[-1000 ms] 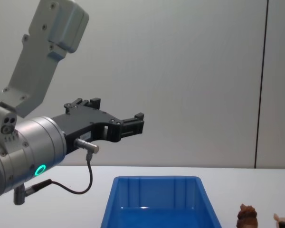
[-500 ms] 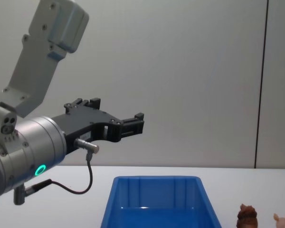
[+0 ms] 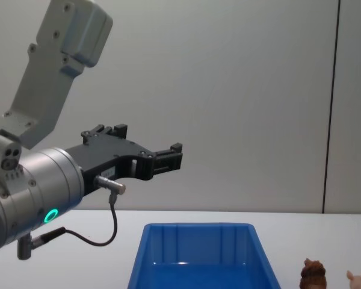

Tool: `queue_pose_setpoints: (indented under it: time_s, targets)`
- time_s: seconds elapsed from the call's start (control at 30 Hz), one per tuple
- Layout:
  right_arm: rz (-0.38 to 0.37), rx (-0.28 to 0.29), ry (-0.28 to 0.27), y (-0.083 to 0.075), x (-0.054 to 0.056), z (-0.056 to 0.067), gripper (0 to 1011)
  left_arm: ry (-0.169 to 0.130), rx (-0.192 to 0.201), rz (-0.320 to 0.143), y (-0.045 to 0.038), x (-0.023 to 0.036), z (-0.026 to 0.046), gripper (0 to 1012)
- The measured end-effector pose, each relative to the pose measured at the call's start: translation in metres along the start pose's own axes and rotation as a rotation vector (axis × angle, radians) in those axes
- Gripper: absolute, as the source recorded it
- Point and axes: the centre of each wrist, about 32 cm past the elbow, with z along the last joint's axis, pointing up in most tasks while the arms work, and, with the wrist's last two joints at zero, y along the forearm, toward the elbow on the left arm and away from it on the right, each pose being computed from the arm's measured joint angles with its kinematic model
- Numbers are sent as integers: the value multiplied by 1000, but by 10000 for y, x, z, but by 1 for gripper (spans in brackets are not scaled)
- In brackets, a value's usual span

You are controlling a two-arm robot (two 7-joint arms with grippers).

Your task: Pick up the two dolls from the table and place them into the box.

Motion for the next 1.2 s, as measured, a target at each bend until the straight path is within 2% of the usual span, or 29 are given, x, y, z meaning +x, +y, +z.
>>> queue_pose_setpoints:
  time_s: [0.1,0.23,0.3,0.47,0.63,0.7,0.73,0.8,0.87,0.97,1.2]
  targets:
    - [0,-4,7,10,-4,-3,570,0,0,0,0,0,0,1001]
    - [-2,-3,10,14,-6,-2,476,0,0,0,0,0,0,1001]
    - [-4,0,11,14,-7,-1,389,0,0,0,0,0,0,1001]
    - [-10,27,9,5,-9,28,382,0,0,0,0,0,0,1001]
    - [-18,86,-6,-17,-15,104,382,0,0,0,0,0,0,1001]
    - [-18,92,-8,-20,-16,116,382,0,0,0,0,0,0,1001]
    - [-17,122,-17,-30,-20,161,382,0,0,0,0,0,0,1001]
    - [-16,131,-20,-33,-22,177,382,0,0,0,0,0,0,1001]
    - [-4,172,-35,-48,-32,252,382,0,0,0,0,0,0,1001]
    - [10,200,-46,-58,-42,311,382,0,0,0,0,0,0,1001]
    - [82,278,-87,-85,-108,506,382,0,0,0,0,0,0,1001]
